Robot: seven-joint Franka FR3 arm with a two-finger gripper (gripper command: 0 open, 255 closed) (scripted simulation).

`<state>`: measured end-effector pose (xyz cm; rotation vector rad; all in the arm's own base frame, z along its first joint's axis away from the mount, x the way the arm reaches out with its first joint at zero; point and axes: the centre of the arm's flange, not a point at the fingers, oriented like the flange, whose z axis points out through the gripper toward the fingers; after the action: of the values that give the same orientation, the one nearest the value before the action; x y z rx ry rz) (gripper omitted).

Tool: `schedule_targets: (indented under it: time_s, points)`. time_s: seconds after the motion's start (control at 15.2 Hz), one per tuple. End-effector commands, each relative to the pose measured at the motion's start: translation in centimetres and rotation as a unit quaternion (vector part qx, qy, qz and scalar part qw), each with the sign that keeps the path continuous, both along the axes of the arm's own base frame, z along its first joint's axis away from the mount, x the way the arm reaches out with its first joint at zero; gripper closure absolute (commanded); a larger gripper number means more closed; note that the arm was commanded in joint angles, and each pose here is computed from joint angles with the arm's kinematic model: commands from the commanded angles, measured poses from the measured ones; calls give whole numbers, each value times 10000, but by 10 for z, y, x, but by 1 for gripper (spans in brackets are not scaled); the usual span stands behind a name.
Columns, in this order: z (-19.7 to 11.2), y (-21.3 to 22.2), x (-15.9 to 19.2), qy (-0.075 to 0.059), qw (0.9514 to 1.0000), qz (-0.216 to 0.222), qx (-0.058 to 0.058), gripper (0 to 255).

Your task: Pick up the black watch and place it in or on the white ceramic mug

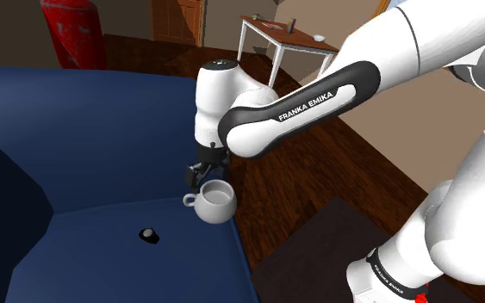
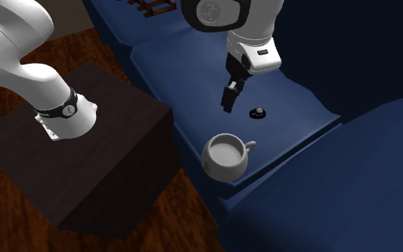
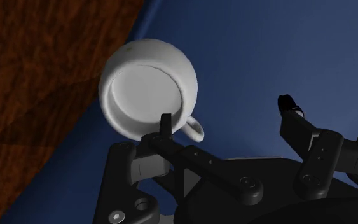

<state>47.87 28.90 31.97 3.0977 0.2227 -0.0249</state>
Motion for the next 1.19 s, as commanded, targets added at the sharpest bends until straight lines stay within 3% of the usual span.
schedule_targets:
  time_s: [0.0, 0.99, 1.12]
  points:
    - [-18, 20, 7, 0, 10000, 82, -3, 0]
    - [-145, 166, 53, 24, 9976, 690, -42, 0]
    - [-152, 168, 53, 24, 9975, 700, -43, 0]
